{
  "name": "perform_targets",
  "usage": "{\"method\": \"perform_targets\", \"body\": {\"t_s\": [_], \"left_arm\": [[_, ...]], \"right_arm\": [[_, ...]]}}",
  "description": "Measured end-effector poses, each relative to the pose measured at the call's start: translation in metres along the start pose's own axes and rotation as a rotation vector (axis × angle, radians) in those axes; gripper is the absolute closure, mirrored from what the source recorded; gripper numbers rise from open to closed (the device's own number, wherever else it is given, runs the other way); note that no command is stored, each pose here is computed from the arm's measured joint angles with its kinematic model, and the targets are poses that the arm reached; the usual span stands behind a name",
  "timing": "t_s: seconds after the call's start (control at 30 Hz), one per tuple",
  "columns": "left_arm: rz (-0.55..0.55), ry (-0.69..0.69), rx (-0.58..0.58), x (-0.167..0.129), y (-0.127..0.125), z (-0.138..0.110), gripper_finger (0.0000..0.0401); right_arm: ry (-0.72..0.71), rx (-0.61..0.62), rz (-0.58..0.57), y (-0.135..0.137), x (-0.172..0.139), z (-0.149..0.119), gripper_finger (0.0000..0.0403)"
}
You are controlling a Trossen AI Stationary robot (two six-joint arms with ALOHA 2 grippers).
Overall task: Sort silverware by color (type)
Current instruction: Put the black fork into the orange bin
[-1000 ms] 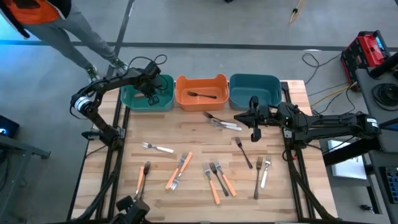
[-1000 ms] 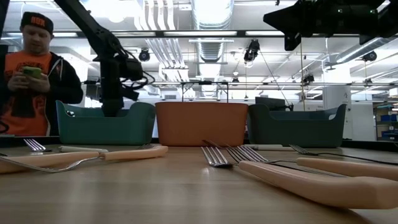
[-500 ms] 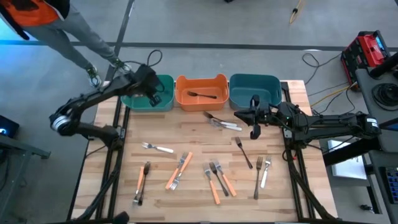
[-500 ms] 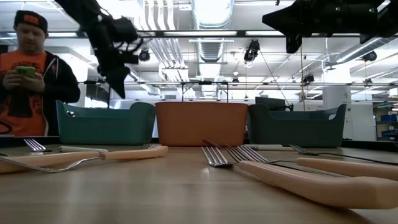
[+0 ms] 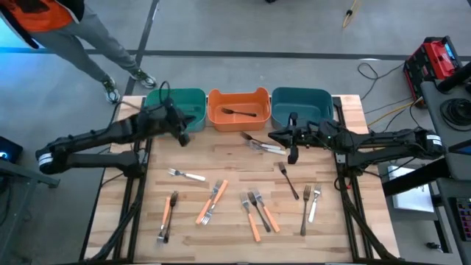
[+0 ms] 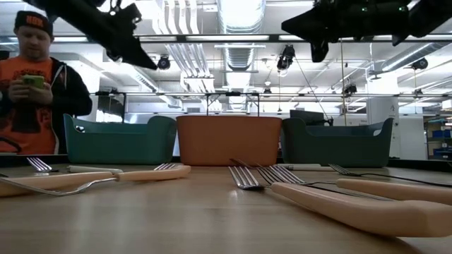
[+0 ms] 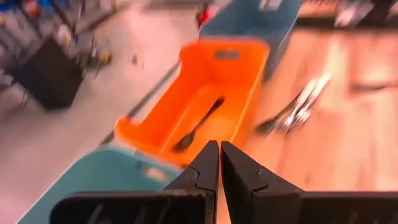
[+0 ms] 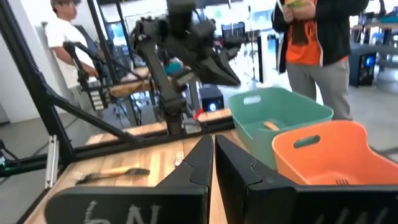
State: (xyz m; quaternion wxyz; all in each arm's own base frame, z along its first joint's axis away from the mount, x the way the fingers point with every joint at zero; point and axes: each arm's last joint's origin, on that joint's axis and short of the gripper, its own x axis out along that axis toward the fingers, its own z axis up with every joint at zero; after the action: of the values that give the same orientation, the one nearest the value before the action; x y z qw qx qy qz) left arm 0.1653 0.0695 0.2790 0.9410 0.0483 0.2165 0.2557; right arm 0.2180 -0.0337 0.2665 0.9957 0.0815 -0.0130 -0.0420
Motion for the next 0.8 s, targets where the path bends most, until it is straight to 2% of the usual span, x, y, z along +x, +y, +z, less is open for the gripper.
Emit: {"method": "perform_targets", "body": {"t_s": [0.1, 0.27, 0.57, 0.8], "left_arm": [[-0.039, -0.118, -0.002, -0.008, -0.009, -0.002, 0.0401], [-0.075, -0.238, -0.01, -0.018, -0.016, -0.006, 0.0401], [-0.088, -0.258, -0.068, -0.021, -0.016, -0.004, 0.0401], [-0.135, -0.268, -0.076, -0.016, -0.026, -0.002, 0.0401]], "right_arm": [[0.056, 0.023, -0.01, 0.0, 0.006, 0.004, 0.0394], [0.145, 0.037, -0.027, 0.001, 0.015, 0.014, 0.0394], [0.338, 0.137, -0.077, 0.003, 0.03, 0.034, 0.0394], [0.63, 0.278, -0.15, 0.011, 0.041, 0.024, 0.0394]]}}
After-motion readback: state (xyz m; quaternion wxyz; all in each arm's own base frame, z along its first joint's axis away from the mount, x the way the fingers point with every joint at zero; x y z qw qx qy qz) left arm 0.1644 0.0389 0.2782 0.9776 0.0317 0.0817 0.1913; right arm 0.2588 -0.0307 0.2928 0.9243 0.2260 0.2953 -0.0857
